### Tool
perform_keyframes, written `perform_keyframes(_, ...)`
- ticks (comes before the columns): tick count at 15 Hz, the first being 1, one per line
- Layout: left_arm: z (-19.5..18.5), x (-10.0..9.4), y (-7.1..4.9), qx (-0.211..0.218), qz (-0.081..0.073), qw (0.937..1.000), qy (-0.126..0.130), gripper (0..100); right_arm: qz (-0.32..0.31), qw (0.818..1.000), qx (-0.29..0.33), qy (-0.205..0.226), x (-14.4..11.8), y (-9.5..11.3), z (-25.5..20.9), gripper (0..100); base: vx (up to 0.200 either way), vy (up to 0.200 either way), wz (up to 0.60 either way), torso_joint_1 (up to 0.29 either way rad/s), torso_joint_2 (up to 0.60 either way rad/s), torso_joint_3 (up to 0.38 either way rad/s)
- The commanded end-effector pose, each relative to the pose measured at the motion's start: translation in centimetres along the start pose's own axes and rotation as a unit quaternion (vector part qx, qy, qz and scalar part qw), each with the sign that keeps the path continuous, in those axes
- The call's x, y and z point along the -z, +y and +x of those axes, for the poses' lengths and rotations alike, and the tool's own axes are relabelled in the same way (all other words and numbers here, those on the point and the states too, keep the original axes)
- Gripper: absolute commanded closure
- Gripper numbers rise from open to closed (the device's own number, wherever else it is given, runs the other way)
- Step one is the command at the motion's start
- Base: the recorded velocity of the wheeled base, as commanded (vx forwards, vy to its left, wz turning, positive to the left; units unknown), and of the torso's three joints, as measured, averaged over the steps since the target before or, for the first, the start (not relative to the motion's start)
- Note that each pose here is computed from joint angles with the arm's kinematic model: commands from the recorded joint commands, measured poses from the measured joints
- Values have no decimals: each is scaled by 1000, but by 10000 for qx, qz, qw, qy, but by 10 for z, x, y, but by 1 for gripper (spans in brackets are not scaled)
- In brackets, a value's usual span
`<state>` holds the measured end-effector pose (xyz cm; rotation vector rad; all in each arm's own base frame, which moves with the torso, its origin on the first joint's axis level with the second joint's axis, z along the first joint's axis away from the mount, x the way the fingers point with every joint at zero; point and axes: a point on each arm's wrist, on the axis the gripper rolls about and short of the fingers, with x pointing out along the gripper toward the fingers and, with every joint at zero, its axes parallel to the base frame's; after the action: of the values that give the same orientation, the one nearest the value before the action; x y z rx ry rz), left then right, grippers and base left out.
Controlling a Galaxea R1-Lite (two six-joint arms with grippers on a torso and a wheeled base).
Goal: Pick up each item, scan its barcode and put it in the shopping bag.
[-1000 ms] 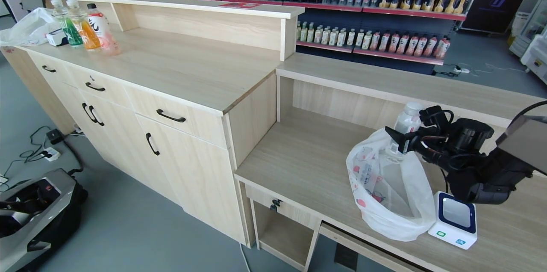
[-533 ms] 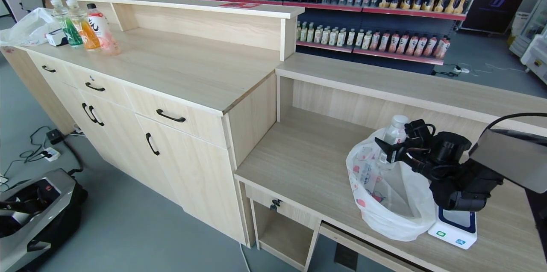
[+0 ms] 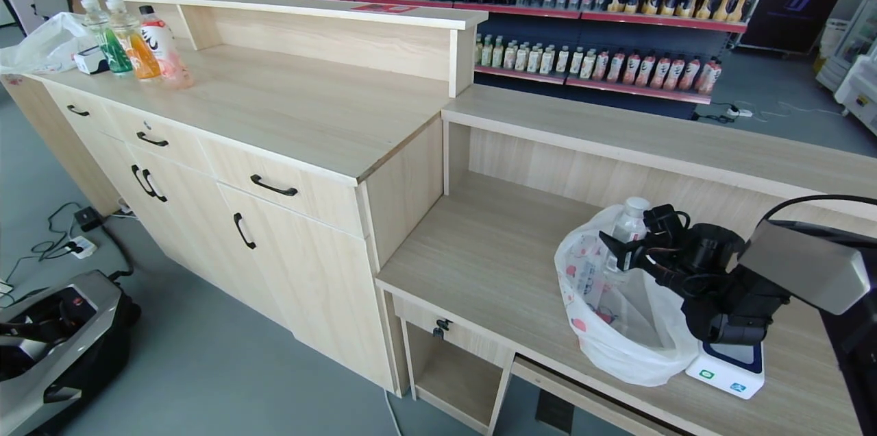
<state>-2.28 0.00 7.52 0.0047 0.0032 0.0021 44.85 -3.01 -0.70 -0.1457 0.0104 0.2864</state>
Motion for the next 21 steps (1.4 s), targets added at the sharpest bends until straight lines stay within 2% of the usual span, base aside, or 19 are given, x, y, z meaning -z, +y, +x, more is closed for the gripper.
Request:
perform_keyframes(1, 0, 0, 0, 3, 0, 10000, 7, 0, 17, 10000, -5, 52, 6, 0, 0, 100, 0, 0, 0, 0, 0, 0)
perform_keyframes(5, 0, 0, 0, 3, 0, 10000, -1, 0, -38, 10000, 2, 10, 14, 2, 0, 100, 0, 0, 0, 0, 0, 0)
perform_keyframes(10, 0, 0, 0, -5, 0, 10000, 7, 0, -38, 10000, 2, 10, 10, 1, -1, 100, 0, 0, 0, 0, 0, 0)
perform_keyframes(11, 0, 0, 0, -5, 0, 10000, 7, 0, -36, 10000, 4, -4, 8, 1, -1, 0, 0, 0, 0, 0, 0, 0)
perform_keyframes(14, 0, 0, 0, 3, 0, 10000, 7, 0, -47, 10000, 9, -32, 5, 1, -1, 0, 0, 0, 0, 0, 0, 0)
perform_keyframes(17, 0, 0, 0, -5, 0, 10000, 7, 0, -40, 9999, 9, -133, -9, 0, -2, 0, 0, 0, 0, 0, 0, 0)
perform_keyframes(21, 0, 0, 0, -5, 0, 10000, 7, 0, -172, 9990, -18, -406, -98, 3, -29, 0, 0, 0, 0, 0, 0, 0)
